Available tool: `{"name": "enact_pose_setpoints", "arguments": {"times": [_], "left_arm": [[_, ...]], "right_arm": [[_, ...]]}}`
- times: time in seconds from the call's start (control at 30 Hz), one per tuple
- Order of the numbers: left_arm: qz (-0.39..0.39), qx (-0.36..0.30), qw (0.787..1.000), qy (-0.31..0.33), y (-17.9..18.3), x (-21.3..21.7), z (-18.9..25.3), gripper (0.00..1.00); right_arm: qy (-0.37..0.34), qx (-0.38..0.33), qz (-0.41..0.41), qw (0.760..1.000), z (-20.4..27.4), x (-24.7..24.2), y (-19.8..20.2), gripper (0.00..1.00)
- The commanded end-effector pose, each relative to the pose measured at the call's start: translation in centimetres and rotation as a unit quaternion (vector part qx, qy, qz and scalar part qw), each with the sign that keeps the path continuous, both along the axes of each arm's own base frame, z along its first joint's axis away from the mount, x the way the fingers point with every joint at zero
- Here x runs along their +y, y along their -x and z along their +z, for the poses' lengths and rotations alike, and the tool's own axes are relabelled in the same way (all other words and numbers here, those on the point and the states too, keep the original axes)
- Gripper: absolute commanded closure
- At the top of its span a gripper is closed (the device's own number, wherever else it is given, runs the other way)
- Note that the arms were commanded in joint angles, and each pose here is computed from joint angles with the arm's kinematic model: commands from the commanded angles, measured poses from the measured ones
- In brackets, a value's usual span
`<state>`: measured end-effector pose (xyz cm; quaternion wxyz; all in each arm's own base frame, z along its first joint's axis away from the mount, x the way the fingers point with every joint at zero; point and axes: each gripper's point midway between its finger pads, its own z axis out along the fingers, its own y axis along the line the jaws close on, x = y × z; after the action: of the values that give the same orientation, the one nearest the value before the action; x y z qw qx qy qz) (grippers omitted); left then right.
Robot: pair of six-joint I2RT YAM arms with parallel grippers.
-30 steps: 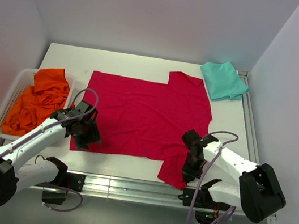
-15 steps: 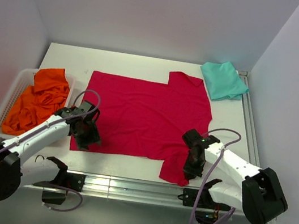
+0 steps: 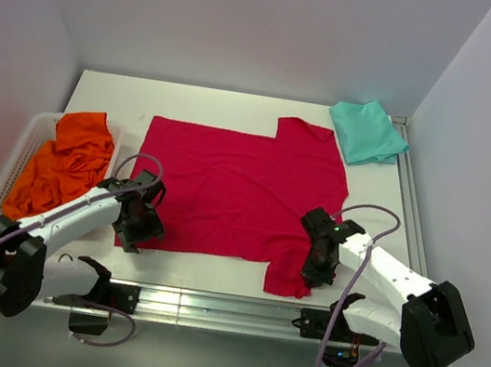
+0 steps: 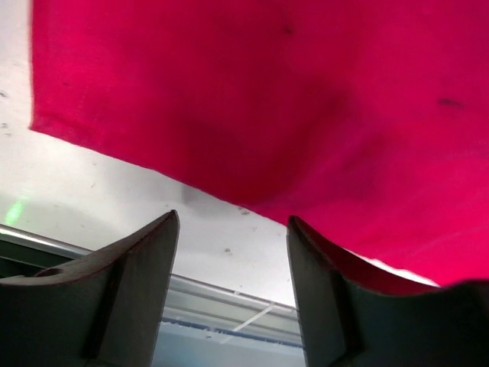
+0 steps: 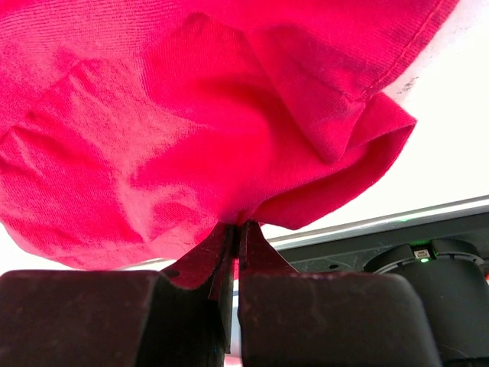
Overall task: Fold and stack the t-shirts
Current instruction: Fold the tshirt
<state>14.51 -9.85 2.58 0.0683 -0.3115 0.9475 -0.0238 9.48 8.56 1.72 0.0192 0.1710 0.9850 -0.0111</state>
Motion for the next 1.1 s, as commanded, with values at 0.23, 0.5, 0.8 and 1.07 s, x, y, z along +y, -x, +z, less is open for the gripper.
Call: {"name": "enact_pose_setpoints", "arguments": {"times": [0.23, 0.5, 0.8, 1.07], "left_arm": [[0.100, -0.025, 0.990, -0.098, -0.7, 3.9, 1.0, 0.23], [0.162, 0.001, 0.981, -0.106, -1.0, 5.2, -0.6, 0.31], [0.195, 0.030, 0.976, -0.095, -0.5, 5.7, -3.7, 0.49], [0.188, 0.022, 0.977, -0.095, -1.3, 5.8, -3.0, 1.00]], "right_arm": [[-0.002, -0.036, 0.018, 0.999, 1.8, 0.5, -1.9, 1.00], [-0.004, -0.040, 0.029, 0.999, 2.1, 0.6, -2.4, 1.00], [-0.001, -0.039, 0.039, 0.998, 2.2, 0.5, -2.8, 1.00], [-0.001, -0.039, 0.033, 0.999, 2.5, 0.3, -3.2, 1.00]]}}
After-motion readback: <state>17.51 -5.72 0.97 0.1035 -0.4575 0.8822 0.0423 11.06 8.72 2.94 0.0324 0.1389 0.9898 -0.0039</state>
